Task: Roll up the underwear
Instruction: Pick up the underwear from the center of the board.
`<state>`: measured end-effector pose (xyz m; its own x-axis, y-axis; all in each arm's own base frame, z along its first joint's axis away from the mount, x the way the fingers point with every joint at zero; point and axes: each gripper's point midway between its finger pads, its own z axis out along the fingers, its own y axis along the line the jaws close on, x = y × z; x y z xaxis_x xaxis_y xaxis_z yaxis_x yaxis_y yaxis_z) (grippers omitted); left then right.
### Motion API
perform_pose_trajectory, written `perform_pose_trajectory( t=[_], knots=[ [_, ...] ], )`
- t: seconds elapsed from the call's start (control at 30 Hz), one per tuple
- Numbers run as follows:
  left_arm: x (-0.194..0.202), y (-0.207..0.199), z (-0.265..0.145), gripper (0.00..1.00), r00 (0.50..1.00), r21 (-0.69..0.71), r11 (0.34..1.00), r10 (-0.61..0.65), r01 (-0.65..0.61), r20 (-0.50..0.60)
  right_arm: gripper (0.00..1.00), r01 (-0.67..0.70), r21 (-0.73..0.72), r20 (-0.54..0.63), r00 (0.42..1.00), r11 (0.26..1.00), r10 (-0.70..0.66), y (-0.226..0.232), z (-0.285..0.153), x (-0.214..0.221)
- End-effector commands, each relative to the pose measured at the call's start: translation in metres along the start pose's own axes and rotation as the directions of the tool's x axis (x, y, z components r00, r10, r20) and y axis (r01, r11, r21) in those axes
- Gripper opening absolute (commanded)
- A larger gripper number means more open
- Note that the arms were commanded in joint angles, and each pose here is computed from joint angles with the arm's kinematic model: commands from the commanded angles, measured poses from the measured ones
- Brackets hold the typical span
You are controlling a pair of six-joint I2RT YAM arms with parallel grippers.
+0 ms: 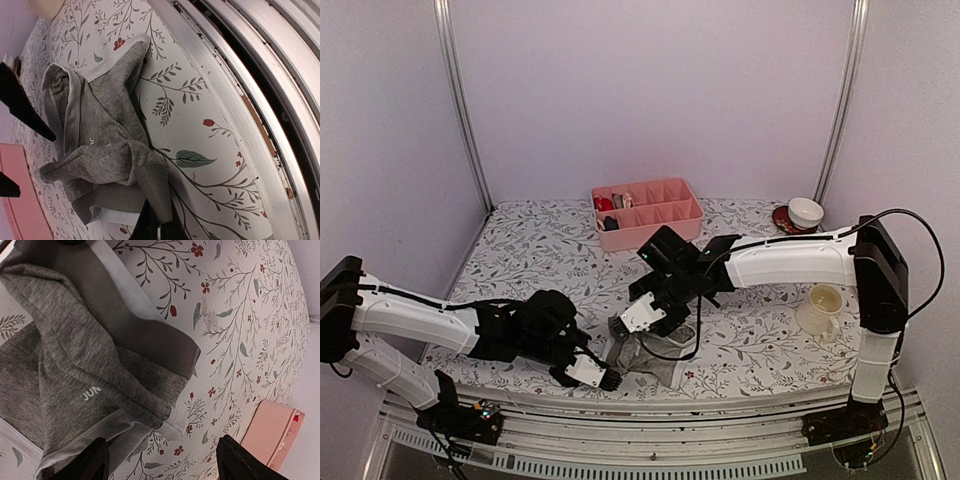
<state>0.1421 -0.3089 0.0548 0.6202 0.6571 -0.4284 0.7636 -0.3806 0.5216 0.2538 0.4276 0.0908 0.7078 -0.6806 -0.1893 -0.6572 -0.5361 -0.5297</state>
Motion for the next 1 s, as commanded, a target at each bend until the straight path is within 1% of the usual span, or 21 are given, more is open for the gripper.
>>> perform_pose_trajectory(
  t=[0.0,0.13,0.23,0.37,0.67,0.77,0.9,0.97],
  knots=[
    [-0.004,-0.002,-0.003,0.00,1.000,0.008,1.000,-0.009,0.009,0.025,0.75,0.029,-0.087,0.000,1.000,0.996,-0.030,0.013,-0.003,0.003],
    [-0.004,-0.002,-0.002,0.00,1.000,0.017,1.000,-0.014,0.013,0.023,0.69,0.040,-0.104,-0.003,0.999,0.994,-0.040,0.018,0.006,0.004],
    [-0.004,-0.003,-0.001,0.00,1.000,0.020,1.000,-0.015,0.015,0.019,0.67,0.046,-0.098,-0.004,0.999,0.994,-0.047,0.017,0.012,0.005],
    [-0.003,-0.004,0.000,0.00,1.000,0.025,1.000,-0.016,0.015,0.016,0.59,0.055,-0.079,0.015,0.998,0.995,-0.054,0.012,0.011,0.001],
    [-0.002,-0.006,0.001,0.00,1.000,0.034,0.999,-0.021,0.021,0.014,0.59,0.075,-0.018,0.036,0.997,0.997,-0.074,0.000,0.011,-0.007],
    [-0.002,-0.006,0.001,0.00,1.000,0.036,0.999,-0.022,0.021,0.015,0.61,0.083,0.010,0.037,0.996,0.996,-0.084,-0.004,0.010,-0.011],
    [-0.002,-0.006,0.001,0.00,1.000,0.037,0.999,-0.023,0.022,0.012,0.61,0.093,-0.008,0.039,0.995,0.996,-0.093,-0.001,0.013,-0.011],
    [-0.002,-0.006,0.001,0.00,1.000,0.038,0.999,-0.022,0.022,0.012,0.58,0.093,-0.033,0.038,0.995,0.995,-0.092,0.004,0.016,-0.010]
  ],
)
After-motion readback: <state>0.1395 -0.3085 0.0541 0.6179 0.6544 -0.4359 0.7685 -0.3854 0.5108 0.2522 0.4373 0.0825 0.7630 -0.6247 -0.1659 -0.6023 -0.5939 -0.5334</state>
